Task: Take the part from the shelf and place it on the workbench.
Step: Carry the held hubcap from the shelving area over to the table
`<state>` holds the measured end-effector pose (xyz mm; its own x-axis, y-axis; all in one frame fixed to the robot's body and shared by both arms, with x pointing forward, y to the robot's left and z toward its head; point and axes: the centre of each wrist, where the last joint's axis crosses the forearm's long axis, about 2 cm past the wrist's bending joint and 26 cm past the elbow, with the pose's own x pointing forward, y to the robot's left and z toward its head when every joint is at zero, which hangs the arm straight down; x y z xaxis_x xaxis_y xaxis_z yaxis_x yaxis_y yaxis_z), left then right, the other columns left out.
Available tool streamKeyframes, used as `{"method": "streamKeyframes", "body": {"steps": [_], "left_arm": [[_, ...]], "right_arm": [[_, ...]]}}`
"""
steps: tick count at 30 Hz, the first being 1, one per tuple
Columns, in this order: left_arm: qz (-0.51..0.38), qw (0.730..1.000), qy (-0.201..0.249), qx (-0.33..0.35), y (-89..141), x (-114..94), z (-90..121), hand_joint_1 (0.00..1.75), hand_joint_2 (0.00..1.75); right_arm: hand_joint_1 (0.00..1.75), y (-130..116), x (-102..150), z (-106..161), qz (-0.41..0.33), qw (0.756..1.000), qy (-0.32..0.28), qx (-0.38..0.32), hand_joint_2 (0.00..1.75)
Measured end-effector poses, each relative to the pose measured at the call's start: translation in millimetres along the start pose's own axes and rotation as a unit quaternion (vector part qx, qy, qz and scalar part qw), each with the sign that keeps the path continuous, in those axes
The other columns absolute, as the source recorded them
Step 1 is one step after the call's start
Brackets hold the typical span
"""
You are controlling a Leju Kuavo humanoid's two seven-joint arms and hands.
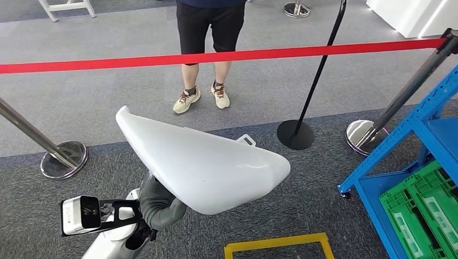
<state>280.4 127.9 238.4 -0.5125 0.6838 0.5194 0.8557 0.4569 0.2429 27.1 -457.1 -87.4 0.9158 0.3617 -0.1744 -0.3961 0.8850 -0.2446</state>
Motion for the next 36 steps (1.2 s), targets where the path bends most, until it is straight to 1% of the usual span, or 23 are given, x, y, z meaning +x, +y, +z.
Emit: {"method": "streamKeyframes", "body": {"steps": [9, 13, 24, 28, 33, 36], "left_arm": [[0.0, 1.0, 0.005, -0.004, -4.9, 1.3, -3.7, 1.75, 1.75], [0.003, 1.0, 0.011, 0.002, -8.8, -1.2, 0.5, 1.75, 1.75], [0.004, 1.0, 0.009, 0.003, -10.2, -1.6, 1.8, 1.75, 1.75], [0.003, 1.0, 0.012, 0.005, -10.5, -2.7, 3.4, 1.75, 1.75], [-0.005, 1.0, 0.016, 0.006, -9.3, -3.8, 3.6, 1.75, 1.75], [-0.015, 1.0, 0.026, 0.007, -8.5, -4.0, 3.3, 1.75, 1.75]], "right_arm": [[0.0, -7.2, 3.9, 1.1, 0.018, 1.0, 0.0, -0.003, 0.0], [0.0, -8.0, -1.5, 0.5, 0.026, 1.0, 0.002, -0.003, 0.0], [0.0, -12.7, 1.6, 1.3, 0.028, 1.0, -0.005, -0.007, 0.0], [0.0, -11.7, -1.3, 0.8, 0.03, 1.0, -0.005, -0.007, 0.0], [0.0, -9.5, 5.0, 1.5, 0.029, 0.999, -0.014, -0.002, 0.0], [0.0, -5.6, 7.9, 1.6, 0.029, 0.999, -0.016, 0.003, 0.0]]}}
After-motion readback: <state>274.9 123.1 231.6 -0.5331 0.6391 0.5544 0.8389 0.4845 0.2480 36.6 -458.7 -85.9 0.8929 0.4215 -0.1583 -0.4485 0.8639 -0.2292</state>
